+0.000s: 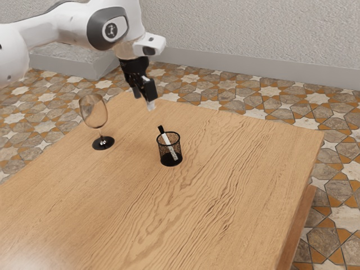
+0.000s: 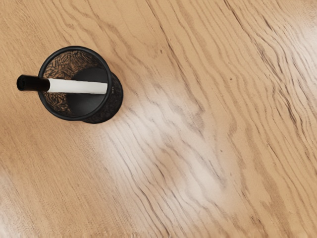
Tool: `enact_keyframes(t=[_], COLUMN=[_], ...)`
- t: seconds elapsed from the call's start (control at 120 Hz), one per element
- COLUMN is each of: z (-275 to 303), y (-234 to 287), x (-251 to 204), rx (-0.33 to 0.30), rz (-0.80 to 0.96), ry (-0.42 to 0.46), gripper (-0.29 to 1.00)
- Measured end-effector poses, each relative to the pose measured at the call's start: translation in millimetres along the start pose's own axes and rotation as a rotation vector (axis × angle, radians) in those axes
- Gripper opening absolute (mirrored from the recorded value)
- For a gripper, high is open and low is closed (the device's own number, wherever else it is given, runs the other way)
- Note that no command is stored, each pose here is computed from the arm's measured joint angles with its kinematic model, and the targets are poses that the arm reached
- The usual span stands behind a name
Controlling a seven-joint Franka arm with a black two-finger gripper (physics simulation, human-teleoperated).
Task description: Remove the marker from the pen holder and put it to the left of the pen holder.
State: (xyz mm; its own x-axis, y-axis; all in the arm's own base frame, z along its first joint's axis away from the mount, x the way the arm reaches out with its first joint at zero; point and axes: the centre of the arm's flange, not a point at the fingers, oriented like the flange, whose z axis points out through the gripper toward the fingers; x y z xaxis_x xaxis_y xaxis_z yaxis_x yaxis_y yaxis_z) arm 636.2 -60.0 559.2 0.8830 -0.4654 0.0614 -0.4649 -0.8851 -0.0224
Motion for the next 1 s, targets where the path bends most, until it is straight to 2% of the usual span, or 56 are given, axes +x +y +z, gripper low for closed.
enact_keyframes(t=[0.083, 0.2, 0.4, 0.633, 1.0], z=[-1.6, 48.3, 101.1, 154.6, 192.3], y=[13.4, -1.6, -44.4, -109.3, -133.8], x=[-9.5, -4.6, 30.0, 49.4, 67.4], rx=[-0.008, -0.063, -0.123, -0.151, -0.143], rz=[0.042, 0.057, 0.024, -0.061, -0.099], ry=[-0.039, -0.127, -0.138, -0.096, -0.006], gripper=[0.64, 0.67, 0.68, 0.55, 0.44])
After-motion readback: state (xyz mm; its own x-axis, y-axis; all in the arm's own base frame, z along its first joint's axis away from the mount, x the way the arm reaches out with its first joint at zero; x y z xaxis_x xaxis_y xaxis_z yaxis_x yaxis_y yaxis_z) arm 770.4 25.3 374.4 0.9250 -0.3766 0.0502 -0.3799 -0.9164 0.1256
